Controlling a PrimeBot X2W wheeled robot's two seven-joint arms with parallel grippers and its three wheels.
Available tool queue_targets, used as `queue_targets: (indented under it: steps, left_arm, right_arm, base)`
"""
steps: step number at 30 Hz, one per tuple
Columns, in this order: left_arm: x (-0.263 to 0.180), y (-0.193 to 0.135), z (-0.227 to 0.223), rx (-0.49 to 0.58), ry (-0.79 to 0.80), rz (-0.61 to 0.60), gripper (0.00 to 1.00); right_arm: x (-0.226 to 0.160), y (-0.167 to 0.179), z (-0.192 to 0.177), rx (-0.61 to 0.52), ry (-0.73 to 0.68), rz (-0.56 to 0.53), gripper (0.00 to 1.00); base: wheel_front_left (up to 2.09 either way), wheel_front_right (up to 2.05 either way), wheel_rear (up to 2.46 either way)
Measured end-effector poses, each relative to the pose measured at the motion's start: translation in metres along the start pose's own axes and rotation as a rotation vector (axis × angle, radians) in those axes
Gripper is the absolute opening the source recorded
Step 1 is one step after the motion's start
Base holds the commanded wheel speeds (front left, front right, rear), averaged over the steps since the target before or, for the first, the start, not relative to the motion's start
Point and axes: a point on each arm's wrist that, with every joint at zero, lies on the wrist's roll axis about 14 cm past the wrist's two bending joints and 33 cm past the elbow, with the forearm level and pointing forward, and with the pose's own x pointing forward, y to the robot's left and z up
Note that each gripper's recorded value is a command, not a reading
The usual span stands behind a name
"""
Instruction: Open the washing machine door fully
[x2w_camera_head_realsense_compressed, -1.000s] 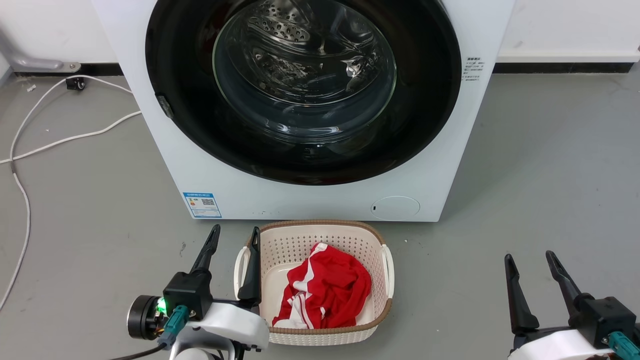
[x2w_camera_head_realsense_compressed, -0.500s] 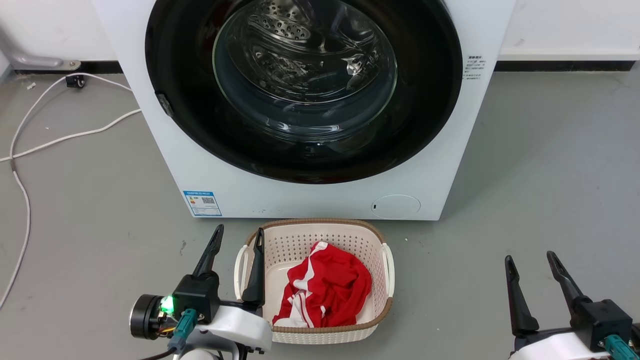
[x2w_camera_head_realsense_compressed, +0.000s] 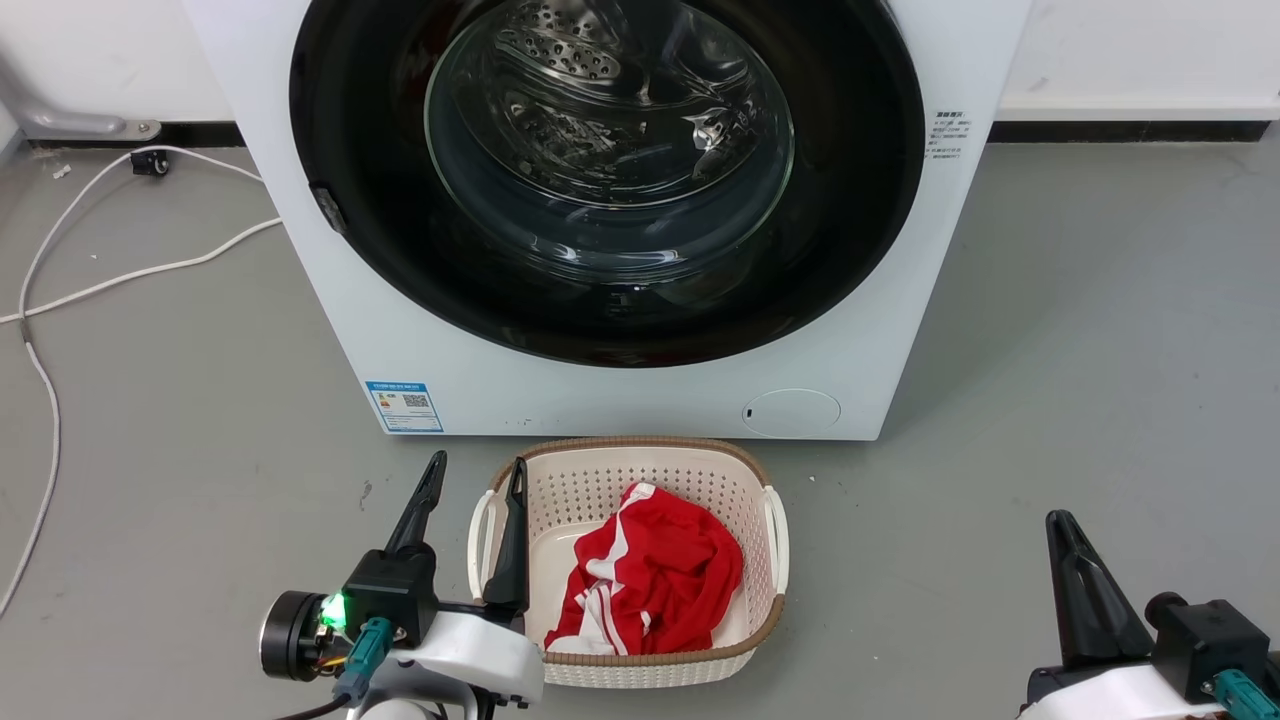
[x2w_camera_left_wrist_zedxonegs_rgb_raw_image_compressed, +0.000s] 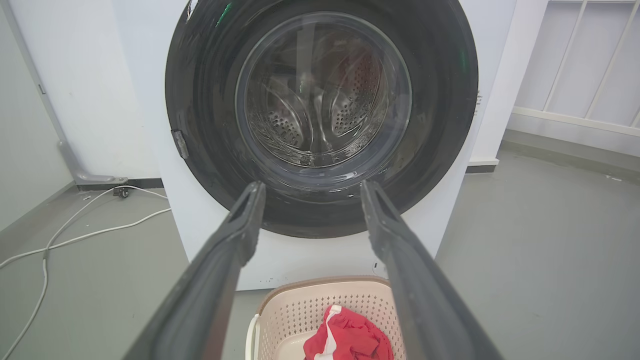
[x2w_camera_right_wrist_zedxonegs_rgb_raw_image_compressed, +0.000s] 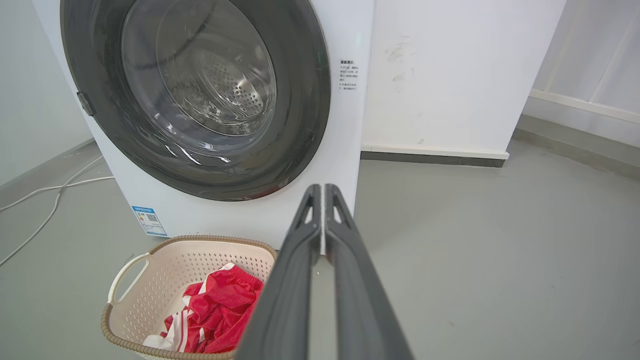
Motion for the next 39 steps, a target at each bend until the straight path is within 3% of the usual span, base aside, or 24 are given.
queue_targets:
  steps: [6, 9, 18, 21, 24, 29, 39]
  left_arm:
    - [0.000, 0.000, -0.001, -0.006, 0.002, 0.001, 1.00]
    - [0.000, 0.000, -0.001, -0.006, 0.003, 0.002, 1.00]
    - [0.001, 0.000, -0.001, -0.010, 0.003, 0.006, 1.00]
    - [0.001, 0.000, -0.001, -0.013, 0.004, 0.005, 1.00]
    - [0.002, -0.001, -0.002, -0.015, 0.005, 0.005, 1.00]
    - [0.008, -0.001, -0.005, -0.017, 0.009, 0.006, 1.00]
    - [0.029, -0.005, -0.008, -0.029, 0.004, -0.009, 1.00]
  right_arm:
    - [0.000, 0.003, -0.001, 0.038, -0.001, 0.004, 0.00]
    - [0.000, 0.001, 0.001, 0.121, -0.014, -0.010, 0.00]
    - [0.001, -0.033, 0.009, 1.102, -0.169, -0.189, 0.00]
    - [0.003, -0.044, 0.011, 1.330, -0.207, -0.213, 0.00]
    - [0.008, -0.054, 0.015, 1.482, -0.242, -0.216, 0.00]
    - [0.028, -0.075, 0.023, 1.626, -0.279, -0.187, 0.00]
    - [0.109, -0.126, 0.055, 1.593, -0.275, -0.122, 0.00]
  base:
    - [0.00, 0.00, 0.00]
    - [0.00, 0.00, 0.00]
    - [0.00, 0.00, 0.00]
    - [0.00, 0.00, 0.00]
    - [0.00, 0.00, 0.00]
    - [0.00, 0.00, 0.00]
    - [0.00, 0.00, 0.00]
